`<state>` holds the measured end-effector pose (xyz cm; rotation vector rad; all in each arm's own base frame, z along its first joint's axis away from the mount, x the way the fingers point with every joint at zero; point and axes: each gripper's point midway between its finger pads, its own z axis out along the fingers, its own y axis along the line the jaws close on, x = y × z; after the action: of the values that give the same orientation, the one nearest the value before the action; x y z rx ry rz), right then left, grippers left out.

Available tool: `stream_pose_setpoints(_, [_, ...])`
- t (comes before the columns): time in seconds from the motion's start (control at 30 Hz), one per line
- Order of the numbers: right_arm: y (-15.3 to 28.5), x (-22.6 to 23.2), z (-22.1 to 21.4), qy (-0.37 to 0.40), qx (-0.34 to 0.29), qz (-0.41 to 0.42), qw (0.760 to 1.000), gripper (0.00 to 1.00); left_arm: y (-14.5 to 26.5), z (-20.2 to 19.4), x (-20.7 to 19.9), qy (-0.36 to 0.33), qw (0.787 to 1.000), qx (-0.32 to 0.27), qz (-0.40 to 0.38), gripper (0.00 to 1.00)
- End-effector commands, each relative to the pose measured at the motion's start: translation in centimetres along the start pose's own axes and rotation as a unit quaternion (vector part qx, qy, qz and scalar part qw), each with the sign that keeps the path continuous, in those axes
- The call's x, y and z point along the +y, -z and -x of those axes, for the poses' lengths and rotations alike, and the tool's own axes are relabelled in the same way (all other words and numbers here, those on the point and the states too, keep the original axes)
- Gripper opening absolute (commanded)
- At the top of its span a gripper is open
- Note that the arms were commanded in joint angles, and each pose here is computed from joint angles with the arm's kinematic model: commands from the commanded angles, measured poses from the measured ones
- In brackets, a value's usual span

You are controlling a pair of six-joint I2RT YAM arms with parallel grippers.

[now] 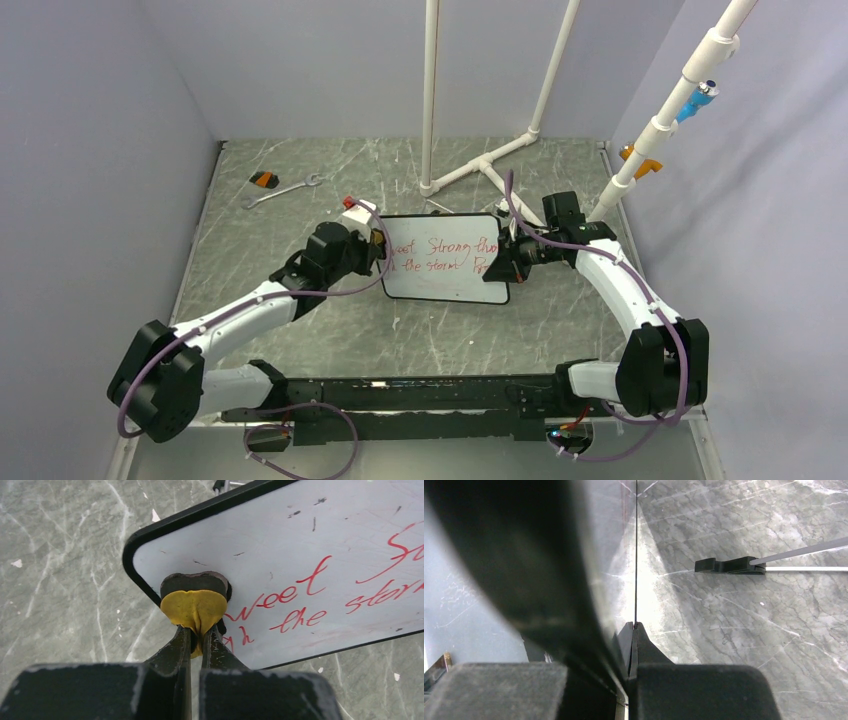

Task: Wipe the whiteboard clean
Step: Erase the whiteboard at the center of the board.

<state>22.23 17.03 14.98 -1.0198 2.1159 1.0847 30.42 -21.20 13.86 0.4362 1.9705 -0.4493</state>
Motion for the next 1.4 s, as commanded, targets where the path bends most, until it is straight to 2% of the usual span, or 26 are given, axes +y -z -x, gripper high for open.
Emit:
stream_pose_setpoints(0.0, [0.1, -0.2, 0.6, 0.035, -0.01, -0.005, 0.999, 0.0, -0.2, 0.7, -2.7, 0.008, 0.999, 0.004, -0.051, 0.0])
stream_pose_setpoints(0.13, [0.1, -0.2, 0.6, 0.035, -0.01, -0.004, 0.999, 0.0, -0.7, -0.5, -4.1, 0.003, 0.997, 0.022, -0.069, 0.0])
stream_pose_setpoints(0.23, [0.1, -0.2, 0.6, 0.036, -0.01, -0.004, 0.999, 0.0, -0.9, -1.0, -3.5, 0.009, 0.998, 0.028, -0.05, 0.0])
stream_pose_setpoints(0.4, [0.2, -0.1, 0.7, 0.036, -0.011, -0.004, 0.999, 0.0, -0.2, 0.2, 1.5, 0.046, 0.998, 0.012, 0.052, 0.0])
stream_pose_setpoints(0.53, [0.2, -0.1, 0.8, 0.038, -0.012, -0.004, 0.999, 0.0, 0.5, 1.6, 3.7, 0.057, 0.995, -0.01, 0.086, 0.0])
stream_pose_setpoints(0.9, [0.1, -0.1, 0.7, 0.036, -0.01, -0.003, 0.999, 0.0, 0.2, 1.4, -0.1, 0.067, 0.998, -0.009, -0.003, 0.0])
stream_pose_setpoints(1.0, [0.1, -0.1, 0.7, 0.036, -0.011, -0.003, 0.999, 0.0, 1.0, 1.1, 0.0, 0.065, 0.998, -0.011, 0.01, 0.0])
stream_pose_setpoints(1.2, [0.1, -0.1, 0.6, 0.035, -0.01, -0.003, 0.999, 0.0, 2.9, 0.3, 3.1, 0.063, 0.994, -0.01, 0.093, 0.0])
stream_pose_setpoints(1.37, [0.0, -0.2, 0.6, 0.034, -0.009, -0.003, 0.999, 0.0, 2.9, 1.2, 1.0, 0.053, 0.997, -0.026, 0.041, 0.0])
